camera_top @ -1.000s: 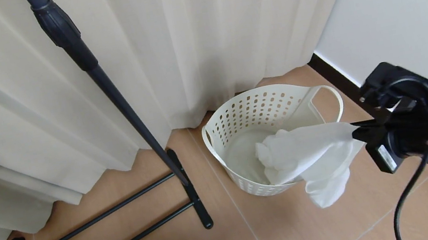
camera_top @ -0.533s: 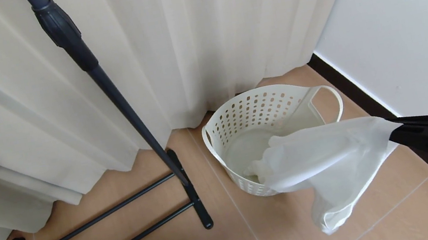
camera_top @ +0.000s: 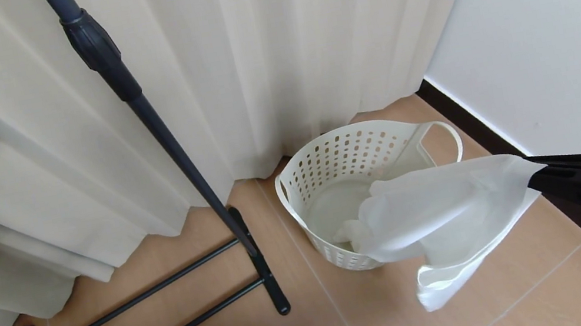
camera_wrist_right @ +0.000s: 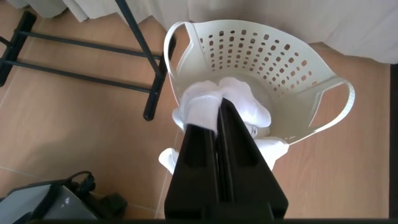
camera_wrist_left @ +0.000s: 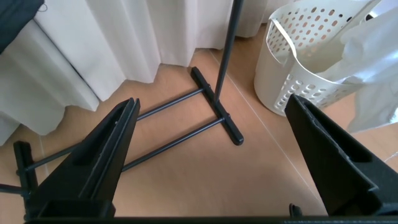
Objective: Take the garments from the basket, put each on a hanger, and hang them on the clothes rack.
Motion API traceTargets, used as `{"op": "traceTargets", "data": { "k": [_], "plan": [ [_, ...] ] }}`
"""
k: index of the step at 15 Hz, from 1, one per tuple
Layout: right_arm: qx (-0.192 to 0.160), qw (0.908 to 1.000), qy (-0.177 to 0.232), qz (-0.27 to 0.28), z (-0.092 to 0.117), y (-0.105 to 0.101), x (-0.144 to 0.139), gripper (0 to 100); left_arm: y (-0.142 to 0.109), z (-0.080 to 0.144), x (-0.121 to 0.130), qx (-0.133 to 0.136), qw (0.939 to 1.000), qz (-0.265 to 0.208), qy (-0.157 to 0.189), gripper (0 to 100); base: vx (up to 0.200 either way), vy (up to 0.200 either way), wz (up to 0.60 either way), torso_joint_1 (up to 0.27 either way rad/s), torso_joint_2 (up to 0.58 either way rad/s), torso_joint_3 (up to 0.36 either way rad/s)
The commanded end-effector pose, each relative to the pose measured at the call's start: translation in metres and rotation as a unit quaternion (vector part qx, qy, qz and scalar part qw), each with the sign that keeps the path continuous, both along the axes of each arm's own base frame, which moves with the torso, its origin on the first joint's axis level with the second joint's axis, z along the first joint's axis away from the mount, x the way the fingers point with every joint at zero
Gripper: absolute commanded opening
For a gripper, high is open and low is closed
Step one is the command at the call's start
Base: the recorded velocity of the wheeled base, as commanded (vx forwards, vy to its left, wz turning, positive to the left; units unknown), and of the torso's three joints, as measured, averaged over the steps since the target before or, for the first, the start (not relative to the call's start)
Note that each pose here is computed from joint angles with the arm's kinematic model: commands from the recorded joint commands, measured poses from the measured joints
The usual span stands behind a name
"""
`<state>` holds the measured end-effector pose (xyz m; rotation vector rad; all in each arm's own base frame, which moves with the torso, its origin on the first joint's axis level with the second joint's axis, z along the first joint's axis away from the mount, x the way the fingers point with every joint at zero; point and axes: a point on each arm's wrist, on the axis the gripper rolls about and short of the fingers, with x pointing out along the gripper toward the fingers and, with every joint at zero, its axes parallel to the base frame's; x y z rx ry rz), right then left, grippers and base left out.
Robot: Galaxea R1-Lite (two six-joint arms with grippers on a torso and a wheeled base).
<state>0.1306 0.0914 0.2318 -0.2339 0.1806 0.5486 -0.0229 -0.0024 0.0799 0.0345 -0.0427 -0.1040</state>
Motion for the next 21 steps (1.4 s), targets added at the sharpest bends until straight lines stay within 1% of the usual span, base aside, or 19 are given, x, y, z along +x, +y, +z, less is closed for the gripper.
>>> {"op": "traceTargets", "data": {
  "k": [1,7,8,13,21],
  "plan": [
    [-0.008,0.9999,0.008,0.000,-0.0050,0.0011,0.0017,0,0.0000,0.0000,0.0000,0.000,1.0000,0.000,0.000,100,0.000,0.000,0.00,-0.002,0.00,0.188],
    [-0.008,0.9999,0.007,0.001,-0.0046,0.0013,0.0016,0,0.0000,0.0001,0.0001,-0.001,1.0000,0.000,0.001,100,0.000,0.000,0.00,-0.002,0.00,0.201],
    [-0.008,0.9999,0.007,0.001,-0.0046,0.0013,0.0016,0,0.0000,0.0001,0.0001,-0.001,1.0000,0.001,0.001,100,0.000,0.000,0.00,-0.002,-0.17,0.022],
    [-0.010,0.9999,0.008,0.000,-0.0054,0.0010,0.0017,0,0.0000,0.0000,0.0000,-0.001,1.0000,0.001,0.000,100,0.000,0.000,0.00,0.019,-0.38,-0.148],
    [-0.010,0.9999,0.009,-0.001,-0.0057,0.0010,0.0021,0,0.0000,0.0000,0.0000,-0.002,1.0000,0.001,0.000,100,0.000,0.000,0.00,0.108,-0.48,-0.167]
  ]
}}
